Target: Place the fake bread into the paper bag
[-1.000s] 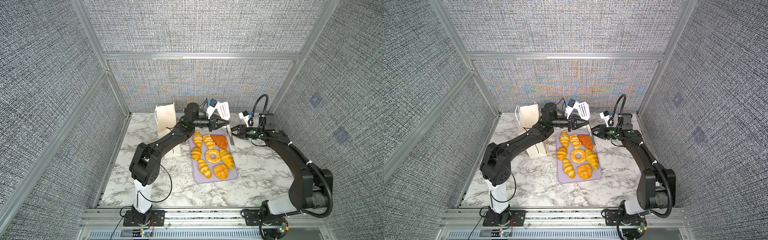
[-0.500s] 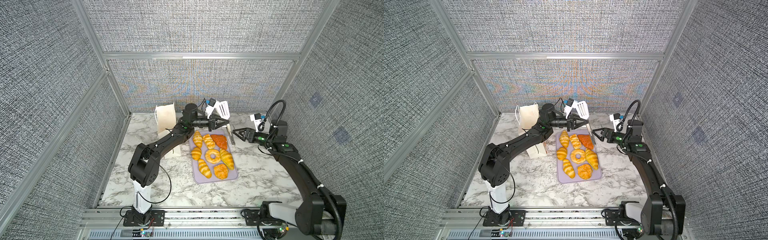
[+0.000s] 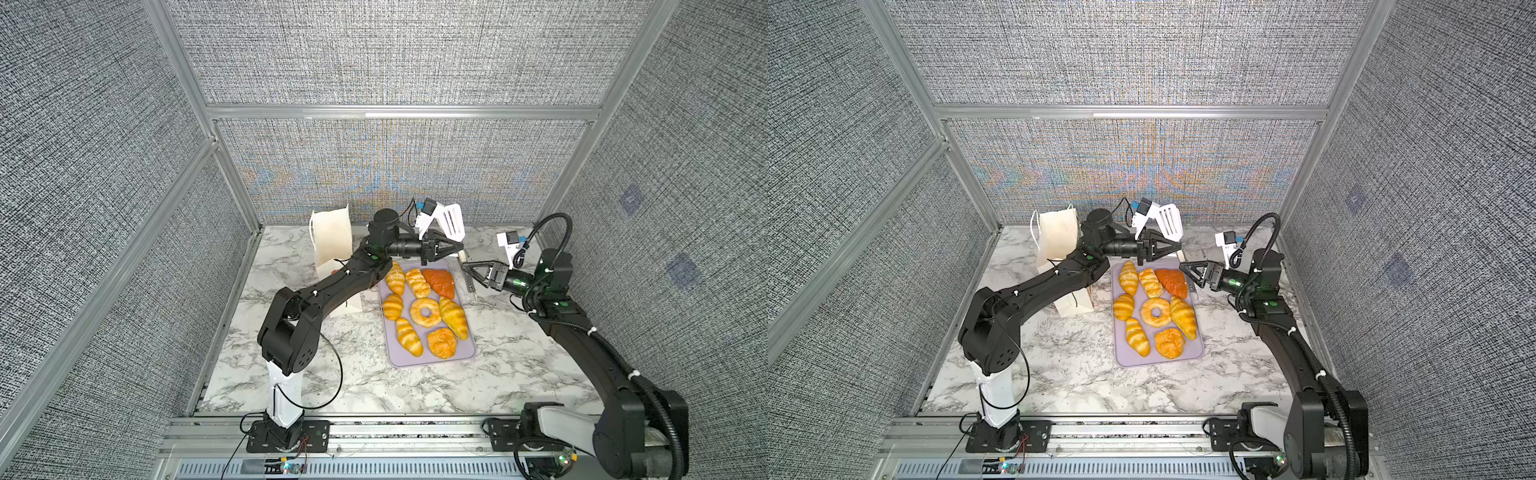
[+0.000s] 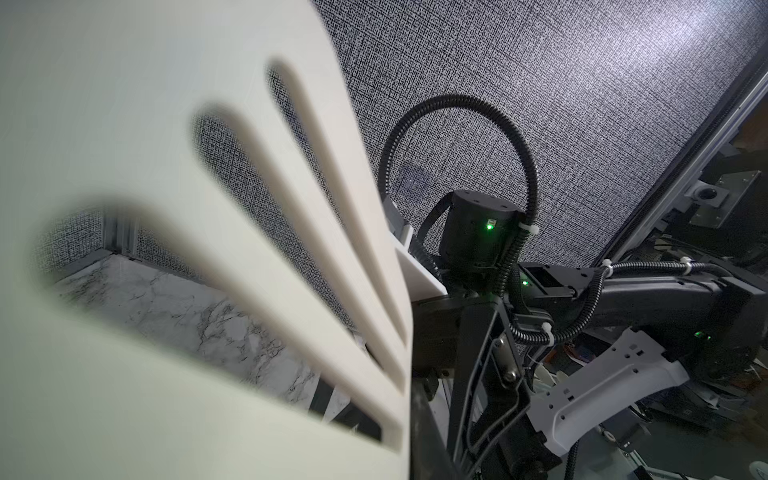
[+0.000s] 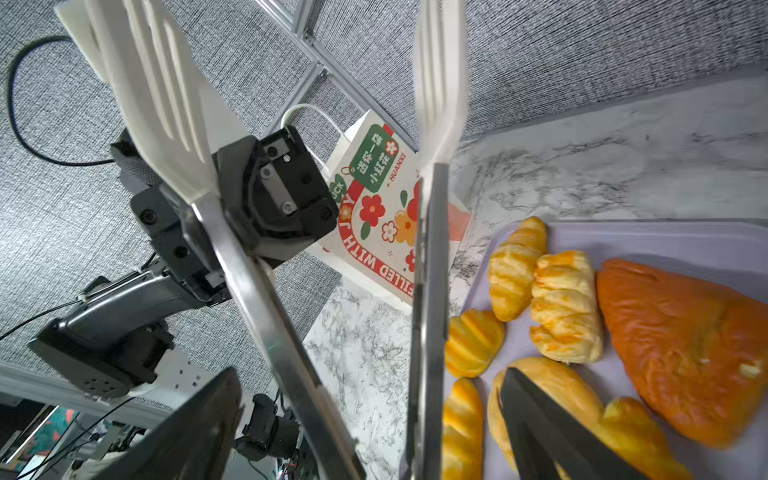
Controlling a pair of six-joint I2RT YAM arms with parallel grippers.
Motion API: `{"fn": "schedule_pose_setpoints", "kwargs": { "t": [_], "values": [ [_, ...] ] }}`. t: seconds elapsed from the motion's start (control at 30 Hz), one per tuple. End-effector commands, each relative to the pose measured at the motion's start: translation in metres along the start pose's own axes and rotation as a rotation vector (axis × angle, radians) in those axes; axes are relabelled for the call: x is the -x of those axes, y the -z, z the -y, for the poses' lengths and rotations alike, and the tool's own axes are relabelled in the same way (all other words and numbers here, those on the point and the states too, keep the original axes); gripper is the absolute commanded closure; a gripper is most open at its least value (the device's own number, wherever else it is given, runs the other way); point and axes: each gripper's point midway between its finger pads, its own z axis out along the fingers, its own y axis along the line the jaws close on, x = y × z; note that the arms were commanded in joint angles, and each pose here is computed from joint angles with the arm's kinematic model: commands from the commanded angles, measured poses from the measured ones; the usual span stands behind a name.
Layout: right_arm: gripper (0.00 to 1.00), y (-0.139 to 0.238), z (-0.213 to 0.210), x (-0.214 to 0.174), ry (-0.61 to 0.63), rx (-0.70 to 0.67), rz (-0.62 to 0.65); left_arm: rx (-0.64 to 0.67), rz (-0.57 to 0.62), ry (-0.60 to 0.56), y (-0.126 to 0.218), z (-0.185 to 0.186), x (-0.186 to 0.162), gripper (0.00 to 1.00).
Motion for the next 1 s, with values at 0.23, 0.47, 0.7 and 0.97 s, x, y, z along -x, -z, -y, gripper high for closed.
{"fn": "schedule_pose_setpoints", "kwargs": {
  "t": [0.23, 0.47, 0.7, 0.97],
  "values": [
    [0.08, -0.013, -0.011, 0.010, 0.034, 0.064, 0.014, -0.043, 0.027, -0.080, -0.006, 0.018, 0.010, 0.94],
    [0.10, -0.020, -0.010, 0.010, 0.027, 0.075, 0.009, -0.052, 0.022, -0.077, -0.011, 0.021, 0.007, 0.94],
    [0.11, -0.022, -0.012, 0.013, 0.035, 0.086, 0.018, -0.063, 0.022, -0.075, -0.014, 0.023, 0.004, 0.94],
    [0.14, -0.025, -0.015, 0.014, 0.037, 0.103, 0.019, -0.088, 0.034, -0.073, -0.018, 0.029, 0.006, 0.94]
  ]
}}
